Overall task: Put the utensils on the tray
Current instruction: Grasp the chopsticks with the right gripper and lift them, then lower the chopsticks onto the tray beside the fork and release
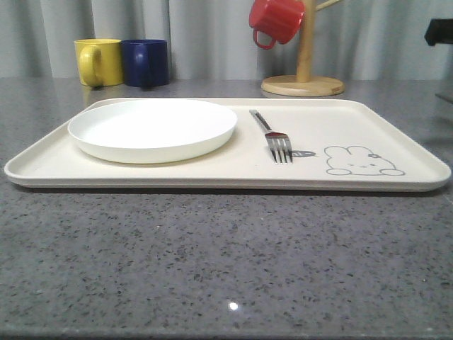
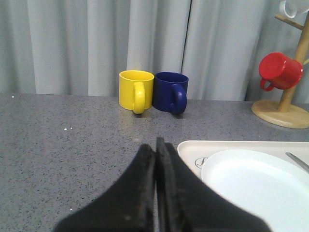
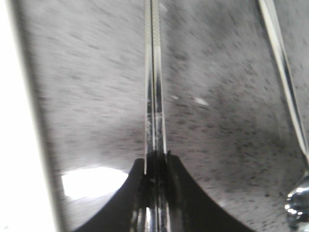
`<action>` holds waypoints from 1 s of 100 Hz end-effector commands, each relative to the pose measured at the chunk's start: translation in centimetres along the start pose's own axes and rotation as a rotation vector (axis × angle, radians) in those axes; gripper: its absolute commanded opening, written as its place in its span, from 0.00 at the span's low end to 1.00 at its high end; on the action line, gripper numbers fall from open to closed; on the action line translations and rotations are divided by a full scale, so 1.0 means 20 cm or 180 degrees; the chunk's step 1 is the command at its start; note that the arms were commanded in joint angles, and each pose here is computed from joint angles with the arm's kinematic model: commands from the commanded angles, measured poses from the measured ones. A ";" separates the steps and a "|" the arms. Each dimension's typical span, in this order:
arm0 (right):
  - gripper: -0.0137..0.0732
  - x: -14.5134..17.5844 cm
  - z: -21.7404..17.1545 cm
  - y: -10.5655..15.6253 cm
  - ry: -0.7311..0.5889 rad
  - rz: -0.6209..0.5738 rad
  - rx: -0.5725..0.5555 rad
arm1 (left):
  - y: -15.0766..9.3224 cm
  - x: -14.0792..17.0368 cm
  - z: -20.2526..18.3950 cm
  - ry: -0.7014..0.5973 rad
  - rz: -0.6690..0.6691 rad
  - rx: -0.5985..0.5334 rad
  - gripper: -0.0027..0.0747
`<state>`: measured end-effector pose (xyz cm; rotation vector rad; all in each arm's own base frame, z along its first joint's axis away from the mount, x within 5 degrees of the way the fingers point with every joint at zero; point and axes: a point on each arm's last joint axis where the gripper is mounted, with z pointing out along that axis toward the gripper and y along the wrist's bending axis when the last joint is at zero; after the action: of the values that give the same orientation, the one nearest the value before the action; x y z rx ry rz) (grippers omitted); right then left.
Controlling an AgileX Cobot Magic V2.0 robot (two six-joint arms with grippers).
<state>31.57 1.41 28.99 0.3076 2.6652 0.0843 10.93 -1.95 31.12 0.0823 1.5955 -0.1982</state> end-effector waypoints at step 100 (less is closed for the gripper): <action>0.11 0.06 0.07 0.65 -0.0210 -0.0300 -0.0919 | 0.01 -0.07 0.00 -0.0271 -0.0021 -0.0073 0.01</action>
<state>33.63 14.19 26.04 0.0838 2.6632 0.3628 10.93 -1.95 31.12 0.0823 1.5955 -0.1982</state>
